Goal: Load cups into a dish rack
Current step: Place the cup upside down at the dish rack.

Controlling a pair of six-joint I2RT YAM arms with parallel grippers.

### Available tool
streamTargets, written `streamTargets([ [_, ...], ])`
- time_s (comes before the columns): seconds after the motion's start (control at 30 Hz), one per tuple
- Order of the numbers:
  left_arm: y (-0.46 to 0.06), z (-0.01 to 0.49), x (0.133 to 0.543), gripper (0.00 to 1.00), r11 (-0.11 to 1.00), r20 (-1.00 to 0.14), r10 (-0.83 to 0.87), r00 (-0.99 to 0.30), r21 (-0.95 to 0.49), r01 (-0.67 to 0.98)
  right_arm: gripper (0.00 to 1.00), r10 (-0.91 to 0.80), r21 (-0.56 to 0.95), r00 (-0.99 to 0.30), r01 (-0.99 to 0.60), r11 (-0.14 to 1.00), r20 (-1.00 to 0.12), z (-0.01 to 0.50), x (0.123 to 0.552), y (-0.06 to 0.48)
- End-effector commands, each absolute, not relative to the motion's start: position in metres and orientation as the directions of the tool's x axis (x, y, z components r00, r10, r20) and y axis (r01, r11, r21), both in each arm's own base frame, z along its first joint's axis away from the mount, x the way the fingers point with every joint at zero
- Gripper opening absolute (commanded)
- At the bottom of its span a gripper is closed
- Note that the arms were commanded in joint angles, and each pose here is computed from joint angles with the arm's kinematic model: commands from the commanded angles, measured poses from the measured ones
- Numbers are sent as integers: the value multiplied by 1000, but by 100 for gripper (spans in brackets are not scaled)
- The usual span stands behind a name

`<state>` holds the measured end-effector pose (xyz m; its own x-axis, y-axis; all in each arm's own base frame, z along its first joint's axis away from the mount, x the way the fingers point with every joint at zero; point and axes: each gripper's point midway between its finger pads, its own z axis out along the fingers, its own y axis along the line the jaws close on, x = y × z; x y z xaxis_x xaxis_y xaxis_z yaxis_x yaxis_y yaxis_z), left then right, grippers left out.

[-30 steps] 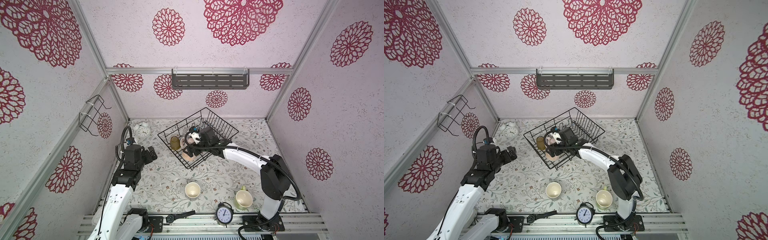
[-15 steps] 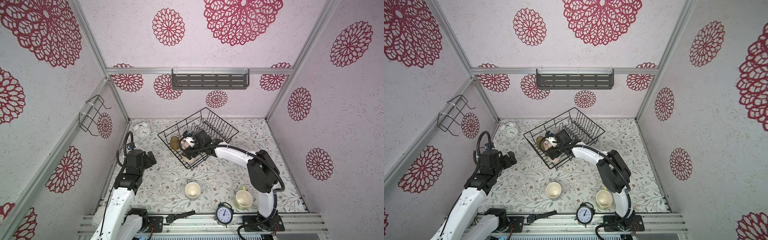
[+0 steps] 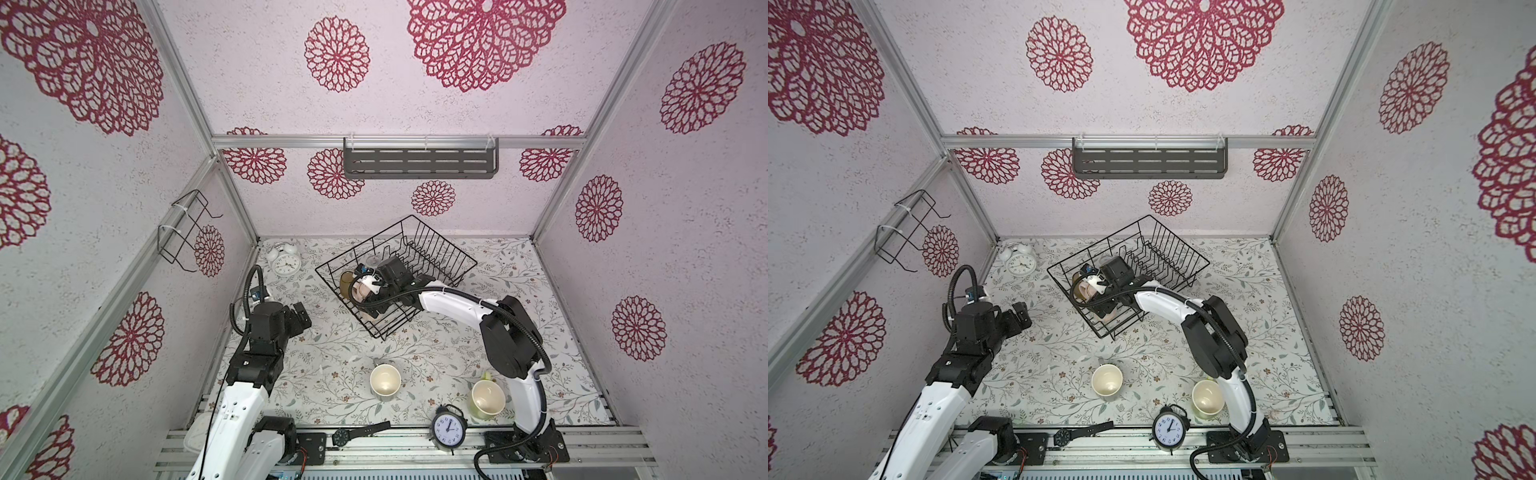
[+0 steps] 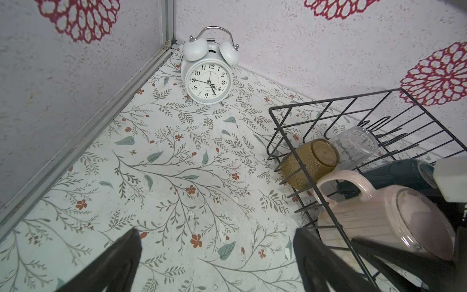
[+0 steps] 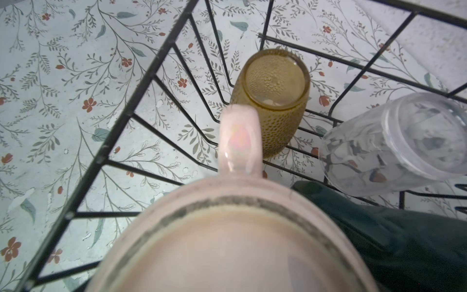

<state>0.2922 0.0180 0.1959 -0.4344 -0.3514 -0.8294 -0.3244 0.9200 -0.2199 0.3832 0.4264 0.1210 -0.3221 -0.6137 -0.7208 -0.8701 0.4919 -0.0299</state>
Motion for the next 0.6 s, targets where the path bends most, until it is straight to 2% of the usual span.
streamTargets([
  [0.0,20,201,294,98,919,-840,-350,-414,-222,-328,58,-534,-68,-222,-881,469,-816,174,394,447],
  [0.1,21,200,294,98,919,-843,-348,-410,-220,-328,59,-538,-68,-223,-881,468,-813,170,395,448],
  [0.27,19,203,295,97,918,-839,-356,-411,-231,-324,67,-548,-77,-213,-885,459,-809,170,394,446],
  [0.33,19,201,295,98,918,-839,-354,-412,-229,-323,77,-559,-87,-204,-889,450,-803,170,392,445],
  [0.43,18,201,294,98,916,-834,-362,-415,-237,-324,82,-563,-96,-195,-890,445,-803,173,390,443],
  [0.57,15,200,294,100,918,-832,-366,-417,-251,-307,93,-551,-115,-174,-886,450,-816,181,391,441],
])
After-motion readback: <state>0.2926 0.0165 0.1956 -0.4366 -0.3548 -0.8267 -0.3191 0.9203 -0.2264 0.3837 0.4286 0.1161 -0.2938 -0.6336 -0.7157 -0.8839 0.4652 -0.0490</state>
